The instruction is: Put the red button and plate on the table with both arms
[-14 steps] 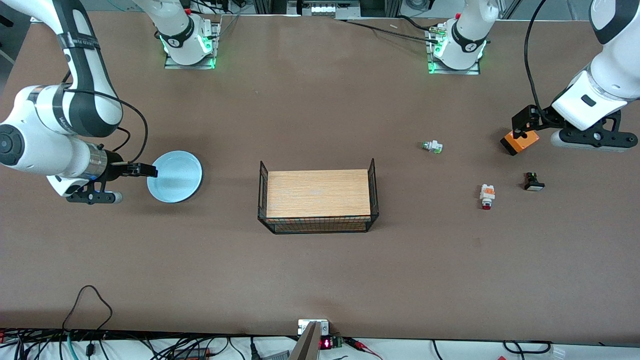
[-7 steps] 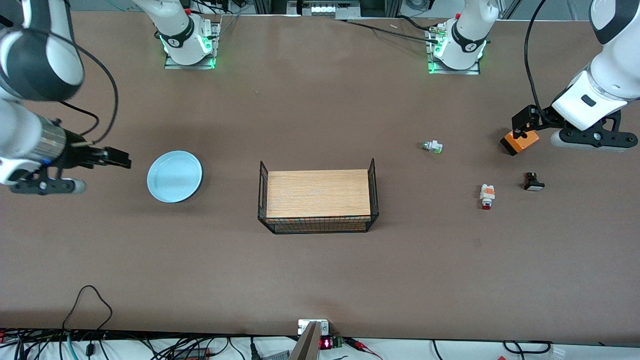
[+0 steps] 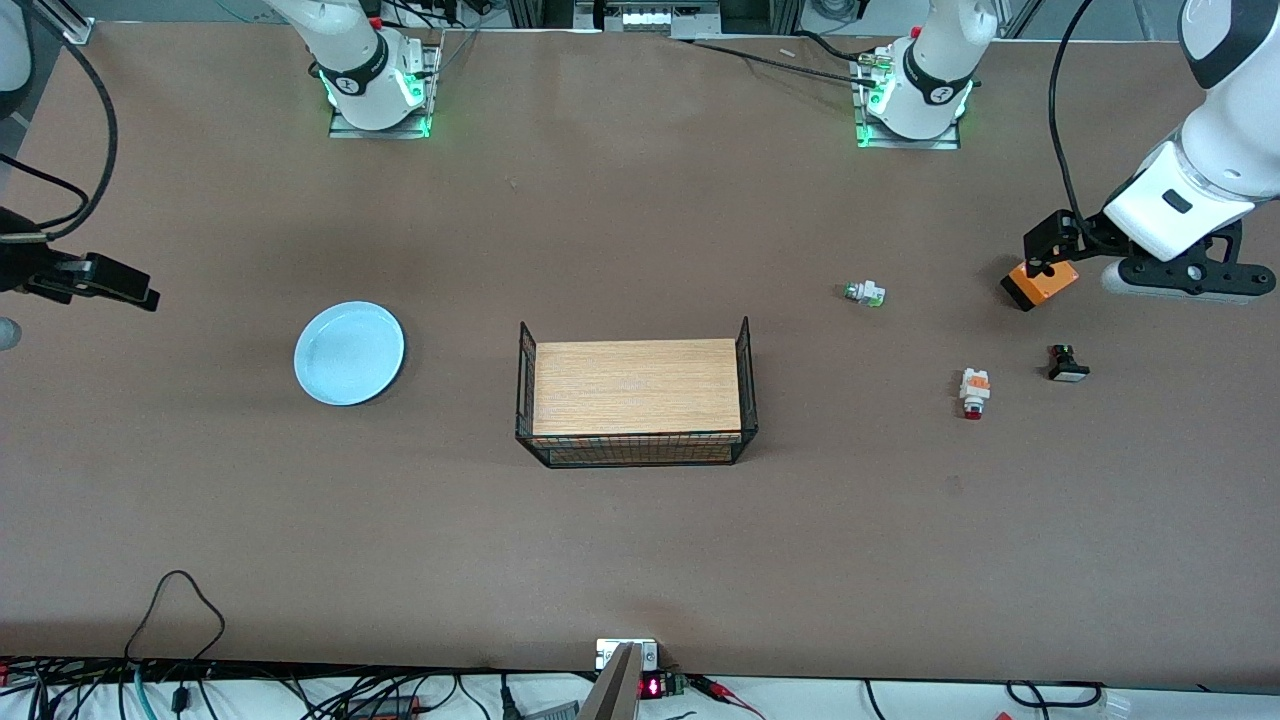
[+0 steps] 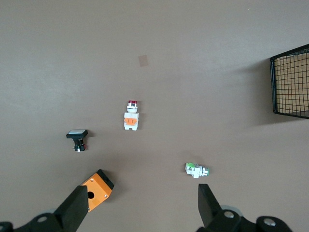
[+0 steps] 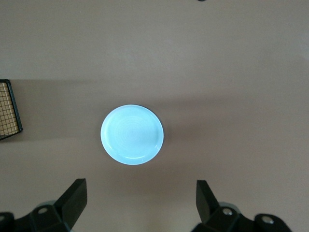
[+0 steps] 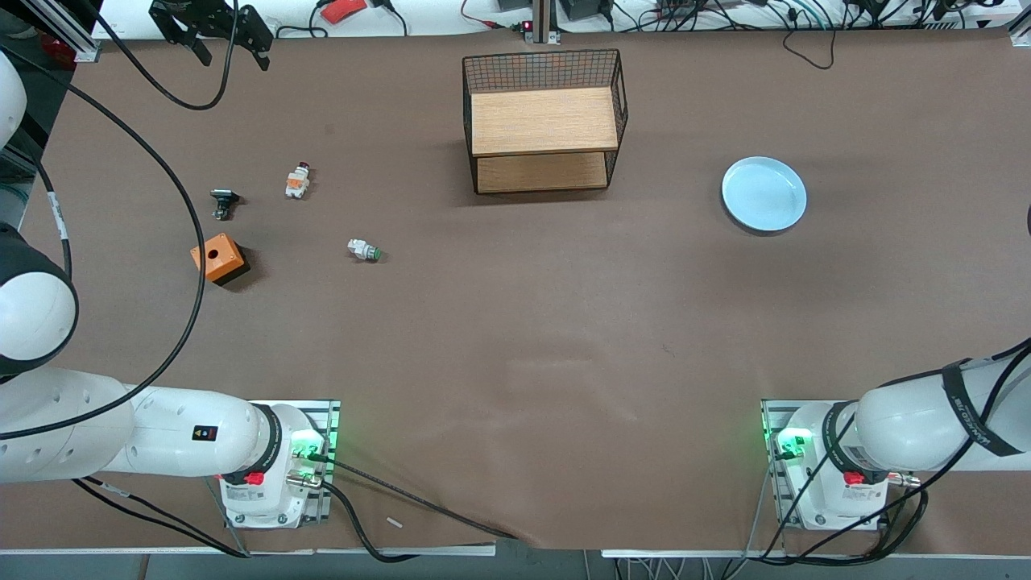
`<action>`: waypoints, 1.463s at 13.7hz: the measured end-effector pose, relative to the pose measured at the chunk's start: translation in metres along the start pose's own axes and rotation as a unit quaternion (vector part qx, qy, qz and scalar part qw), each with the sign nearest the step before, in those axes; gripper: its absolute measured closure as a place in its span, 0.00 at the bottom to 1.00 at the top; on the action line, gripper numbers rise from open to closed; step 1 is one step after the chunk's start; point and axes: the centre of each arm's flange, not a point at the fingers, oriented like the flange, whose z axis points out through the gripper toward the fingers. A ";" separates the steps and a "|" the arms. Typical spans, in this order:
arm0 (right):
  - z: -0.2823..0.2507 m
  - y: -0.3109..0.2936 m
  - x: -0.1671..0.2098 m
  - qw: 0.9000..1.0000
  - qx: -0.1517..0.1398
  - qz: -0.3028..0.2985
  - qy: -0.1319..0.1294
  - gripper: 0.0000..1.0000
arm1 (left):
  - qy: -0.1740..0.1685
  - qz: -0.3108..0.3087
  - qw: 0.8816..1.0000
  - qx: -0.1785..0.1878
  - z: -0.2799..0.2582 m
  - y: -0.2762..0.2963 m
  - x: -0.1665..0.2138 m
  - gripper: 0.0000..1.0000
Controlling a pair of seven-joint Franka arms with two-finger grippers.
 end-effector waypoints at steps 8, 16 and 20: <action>0.002 -0.001 -0.036 1.000 0.003 -0.011 -0.012 0.00 | 0.000 0.000 1.000 0.000 0.000 0.000 0.000 0.00; -0.011 0.001 -0.056 1.000 0.006 -0.023 -0.003 0.00 | 0.000 0.000 1.000 0.000 0.000 0.000 0.000 0.00; -0.011 0.001 -0.056 1.000 0.006 -0.024 -0.004 0.00 | 0.000 0.000 1.000 0.000 0.000 0.000 0.000 0.00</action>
